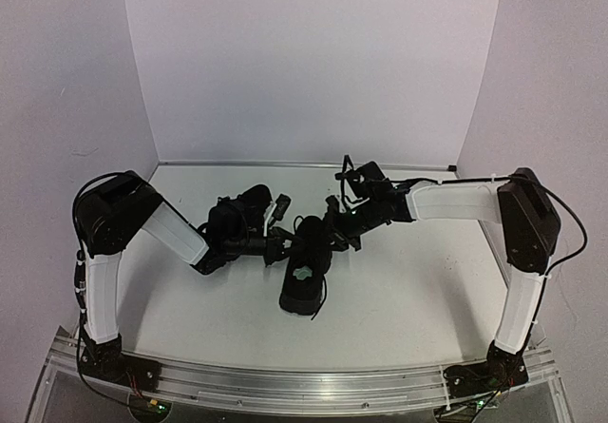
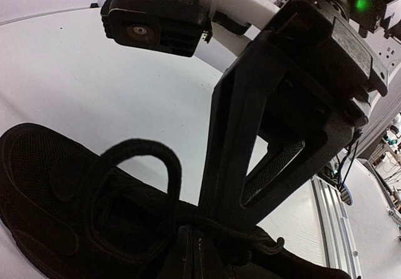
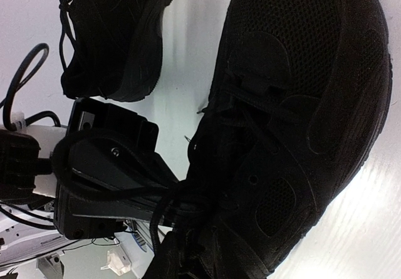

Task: Tie the shoes

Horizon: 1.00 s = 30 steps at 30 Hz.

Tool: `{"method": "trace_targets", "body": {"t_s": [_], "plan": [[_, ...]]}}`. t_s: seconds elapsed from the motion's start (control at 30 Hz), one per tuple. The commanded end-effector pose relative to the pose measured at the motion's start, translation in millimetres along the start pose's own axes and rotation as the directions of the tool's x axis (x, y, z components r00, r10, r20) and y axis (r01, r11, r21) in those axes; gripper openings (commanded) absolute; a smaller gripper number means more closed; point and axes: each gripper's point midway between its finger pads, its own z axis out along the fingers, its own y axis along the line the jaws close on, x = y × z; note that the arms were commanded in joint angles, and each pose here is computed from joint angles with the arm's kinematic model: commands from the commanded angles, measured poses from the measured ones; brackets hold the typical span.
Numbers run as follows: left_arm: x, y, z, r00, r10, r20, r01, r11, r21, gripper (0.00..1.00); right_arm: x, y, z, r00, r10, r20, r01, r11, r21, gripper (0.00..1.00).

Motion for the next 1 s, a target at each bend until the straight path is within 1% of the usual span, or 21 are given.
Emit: {"method": "trace_targets", "body": {"t_s": [0.0, 0.17, 0.27, 0.33, 0.47, 0.5, 0.6, 0.67, 0.77, 0.87, 0.97], "plan": [[-10.5, -16.0, 2.4, 0.999, 0.047, -0.008, -0.046, 0.997, 0.063, 0.00, -6.6, 16.9, 2.6, 0.999, -0.032, 0.011, 0.032, 0.999, -0.032, 0.18], [-7.8, -17.1, 2.7, 0.998, 0.060, -0.024, -0.058, 0.996, 0.069, 0.00, -8.5, 21.7, 4.2, 0.999, -0.037, 0.007, 0.037, 0.998, -0.043, 0.20], [-9.5, -17.6, 2.6, 0.997, 0.070, -0.025, -0.068, 0.995, 0.069, 0.00, -7.0, 21.0, 5.9, 0.999, -0.037, 0.001, 0.037, 0.998, -0.043, 0.18], [-10.8, -18.2, 2.4, 0.997, 0.076, -0.025, -0.074, 0.995, 0.069, 0.00, -6.2, 19.3, 6.6, 0.999, -0.034, -0.003, 0.034, 0.999, -0.040, 0.15], [-16.3, -20.7, 2.3, 0.996, 0.091, -0.020, -0.089, 0.993, 0.073, 0.00, -5.1, 16.5, 6.7, 1.000, -0.028, -0.004, 0.028, 0.999, -0.032, 0.02], [-17.5, -21.4, 2.1, 0.995, 0.095, -0.021, -0.093, 0.993, 0.073, 0.00, -5.0, 15.7, 6.5, 1.000, -0.027, -0.003, 0.027, 0.999, -0.029, 0.00], [-20.0, -22.8, -0.1, 0.994, 0.104, -0.027, -0.102, 0.993, 0.065, 0.01, -5.8, 16.9, 2.7, 1.000, -0.029, 0.009, 0.029, 0.999, -0.022, 0.00], [-23.4, -23.2, -4.0, 0.994, 0.107, -0.032, -0.106, 0.993, 0.049, 0.05, -7.7, 21.0, -2.5, 0.999, -0.036, 0.027, 0.037, 0.999, -0.022, 0.00], [-30.5, -23.3, -13.2, 0.993, 0.106, -0.042, -0.105, 0.994, 0.027, 0.17, -10.8, 25.5, -11.6, 0.998, -0.041, 0.057, 0.042, 0.999, -0.018, 0.00], [-32.0, -25.8, -25.1, 0.990, 0.116, -0.083, -0.115, 0.993, 0.012, 0.26, -11.6, 25.0, -17.2, 0.996, -0.040, 0.077, 0.041, 0.999, -0.008, 0.00], [-32.1, -30.1, -39.7, 0.985, 0.120, -0.127, -0.122, 0.993, -0.002, 0.32, -10.1, 22.1, -20.3, 0.996, -0.034, 0.085, 0.034, 0.999, 0.002, 0.00]]}}
